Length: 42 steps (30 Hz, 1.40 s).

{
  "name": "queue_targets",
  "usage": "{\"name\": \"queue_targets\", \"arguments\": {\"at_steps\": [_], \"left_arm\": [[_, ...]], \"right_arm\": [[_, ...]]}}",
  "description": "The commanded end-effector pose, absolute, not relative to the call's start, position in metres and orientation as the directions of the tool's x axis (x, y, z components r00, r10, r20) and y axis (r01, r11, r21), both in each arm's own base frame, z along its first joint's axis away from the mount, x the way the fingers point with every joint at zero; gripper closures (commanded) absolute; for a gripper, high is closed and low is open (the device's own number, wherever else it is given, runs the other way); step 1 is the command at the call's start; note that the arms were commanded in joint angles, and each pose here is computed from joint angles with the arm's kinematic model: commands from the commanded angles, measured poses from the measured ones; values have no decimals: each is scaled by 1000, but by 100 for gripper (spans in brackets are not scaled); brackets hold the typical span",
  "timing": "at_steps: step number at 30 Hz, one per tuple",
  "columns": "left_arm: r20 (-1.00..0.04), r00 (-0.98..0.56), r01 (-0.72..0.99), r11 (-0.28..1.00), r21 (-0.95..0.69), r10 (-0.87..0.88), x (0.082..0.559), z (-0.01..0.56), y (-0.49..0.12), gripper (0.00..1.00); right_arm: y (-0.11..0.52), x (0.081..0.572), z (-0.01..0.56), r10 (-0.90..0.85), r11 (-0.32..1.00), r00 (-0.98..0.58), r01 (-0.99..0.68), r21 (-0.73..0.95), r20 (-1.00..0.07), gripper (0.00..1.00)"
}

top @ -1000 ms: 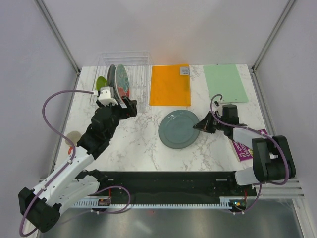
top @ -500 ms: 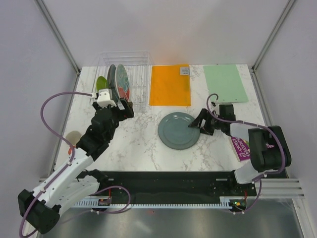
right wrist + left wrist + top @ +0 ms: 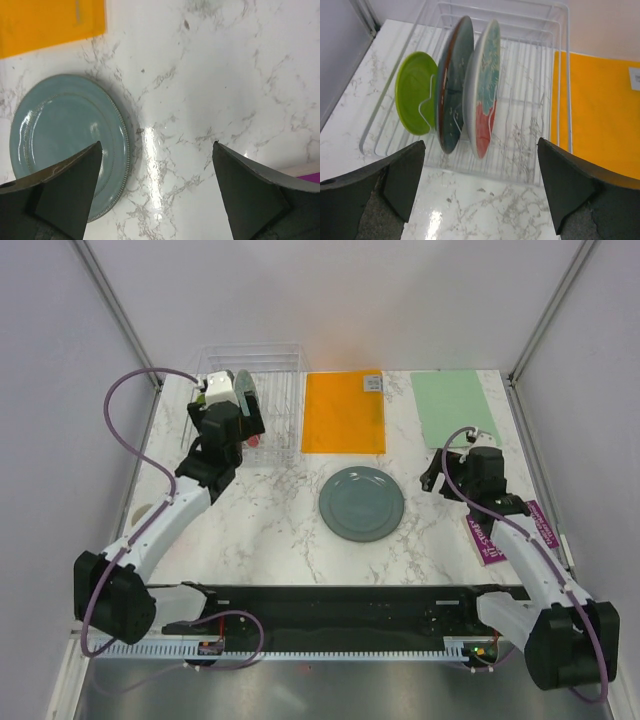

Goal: Unload the plates from the dish rack

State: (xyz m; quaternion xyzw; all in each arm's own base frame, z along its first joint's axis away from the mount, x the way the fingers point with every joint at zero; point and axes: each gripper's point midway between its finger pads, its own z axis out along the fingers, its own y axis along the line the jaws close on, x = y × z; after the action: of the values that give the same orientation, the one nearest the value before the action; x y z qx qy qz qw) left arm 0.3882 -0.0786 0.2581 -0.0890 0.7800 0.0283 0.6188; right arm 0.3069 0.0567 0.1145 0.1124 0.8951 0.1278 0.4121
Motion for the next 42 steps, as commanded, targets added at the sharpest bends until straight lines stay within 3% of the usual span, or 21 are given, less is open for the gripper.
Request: {"name": "queue_targets", "arguments": {"at_steps": [1, 11, 30, 36, 39, 42], "left_arm": [[-988, -123, -233, 970, -67, -98, 429, 302, -57, 0], [-975, -222, -114, 993, 10, -16, 506, 282, -95, 6], [-939, -336, -300, 938, 174, 67, 528, 236, -65, 10], [-927, -368, -331, 923, 199, 68, 529, 220, -60, 25], [-918, -389, -348, 911, 219, 73, 527, 211, -56, 41], [-912, -403, -357, 904, 235, 77, 526, 207, -53, 65]], "right_arm": [[44, 304, 140, 286, 955, -568, 101, 279, -772, 2], [50, 311, 127, 278, 955, -608, 89, 284, -744, 2], [53, 311, 119, 273, 954, -627, 82, 287, -730, 4], [53, 311, 117, 274, 954, -631, 82, 288, -726, 8], [53, 310, 116, 273, 954, -633, 83, 288, -724, 10], [53, 311, 116, 272, 954, -635, 82, 287, -724, 11]]}}
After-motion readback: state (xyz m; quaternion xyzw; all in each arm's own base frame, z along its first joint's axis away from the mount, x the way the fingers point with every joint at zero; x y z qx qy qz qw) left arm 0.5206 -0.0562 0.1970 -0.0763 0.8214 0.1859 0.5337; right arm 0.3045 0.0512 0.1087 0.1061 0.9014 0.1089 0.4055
